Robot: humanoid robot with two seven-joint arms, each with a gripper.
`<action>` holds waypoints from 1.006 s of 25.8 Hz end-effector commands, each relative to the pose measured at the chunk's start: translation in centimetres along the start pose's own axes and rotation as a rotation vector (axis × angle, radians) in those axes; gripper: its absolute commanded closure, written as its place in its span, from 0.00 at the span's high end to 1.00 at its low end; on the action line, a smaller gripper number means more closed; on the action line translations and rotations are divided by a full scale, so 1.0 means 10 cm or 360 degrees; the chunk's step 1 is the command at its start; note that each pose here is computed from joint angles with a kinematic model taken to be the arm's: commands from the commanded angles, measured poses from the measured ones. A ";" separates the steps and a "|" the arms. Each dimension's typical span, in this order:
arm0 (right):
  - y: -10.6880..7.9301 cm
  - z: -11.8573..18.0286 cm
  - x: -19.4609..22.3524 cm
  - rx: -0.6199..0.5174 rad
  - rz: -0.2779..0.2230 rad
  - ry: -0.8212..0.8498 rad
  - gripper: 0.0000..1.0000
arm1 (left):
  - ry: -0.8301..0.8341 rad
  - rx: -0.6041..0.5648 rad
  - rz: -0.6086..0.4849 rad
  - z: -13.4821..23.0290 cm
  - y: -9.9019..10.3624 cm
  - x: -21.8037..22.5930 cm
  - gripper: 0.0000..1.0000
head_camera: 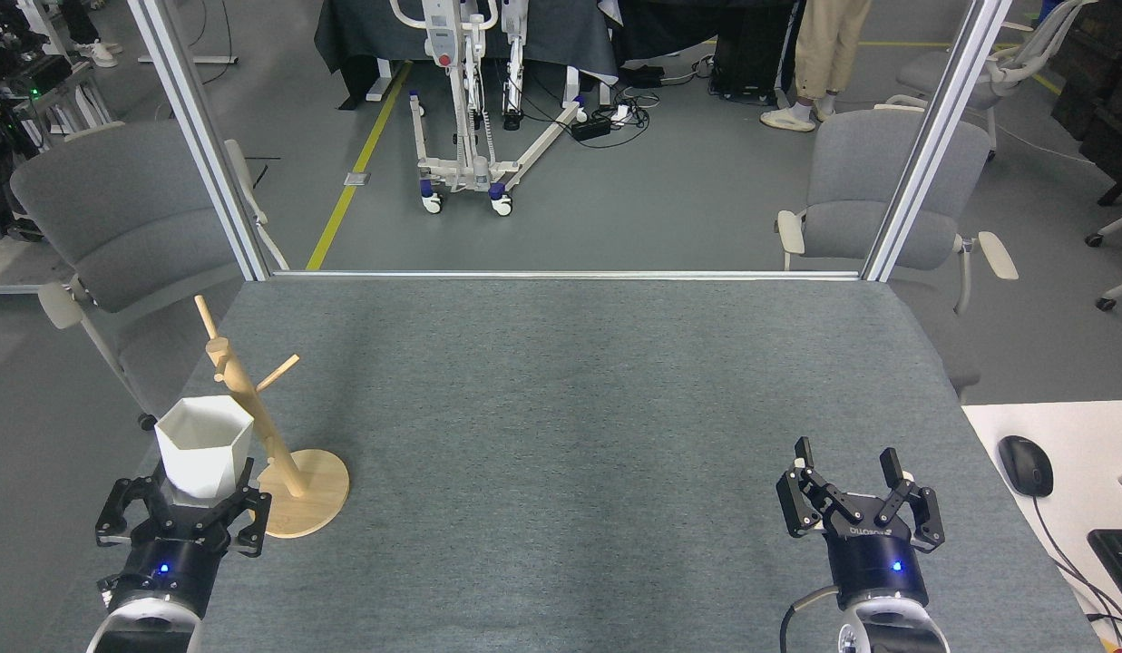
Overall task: Hang cup on storage rack
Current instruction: 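Hook the cup onto the stand's peg with the left gripper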
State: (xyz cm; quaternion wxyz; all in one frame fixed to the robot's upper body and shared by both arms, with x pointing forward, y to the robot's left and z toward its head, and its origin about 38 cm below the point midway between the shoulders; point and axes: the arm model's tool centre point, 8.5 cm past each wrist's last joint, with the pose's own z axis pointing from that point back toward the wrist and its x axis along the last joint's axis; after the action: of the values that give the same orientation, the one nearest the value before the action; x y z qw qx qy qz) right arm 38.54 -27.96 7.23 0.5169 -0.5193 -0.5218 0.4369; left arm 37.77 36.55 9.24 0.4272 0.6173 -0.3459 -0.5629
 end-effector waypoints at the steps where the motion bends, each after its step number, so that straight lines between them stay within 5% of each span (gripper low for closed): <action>1: 0.00 0.00 -0.01 -0.0001 -0.0001 0.0002 0.99 | -0.0003 0.0000 0.0006 -0.06 0.01 0.01 0.00; 10: -0.01 0.00 -0.03 0.0000 0.0011 0.0002 0.99 | 0.0066 0.0019 0.0011 -0.10 0.05 -0.04 0.90; 13: -0.01 0.00 -0.03 0.0000 0.0011 0.0002 0.99 | 0.0072 0.0015 0.0018 -0.10 0.05 -0.02 0.98; 26: 0.04 0.01 -0.04 0.0022 0.0003 0.0007 0.99 | 0.0044 -0.0080 0.0037 -0.09 -0.16 0.05 0.98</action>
State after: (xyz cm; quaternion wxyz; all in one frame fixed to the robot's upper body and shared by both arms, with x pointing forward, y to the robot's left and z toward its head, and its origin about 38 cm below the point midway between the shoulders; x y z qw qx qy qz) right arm 38.50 -28.35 6.83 0.5203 -0.5181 -0.5171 0.4398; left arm 38.60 36.84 8.10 0.4490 0.6154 -0.3352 -0.5543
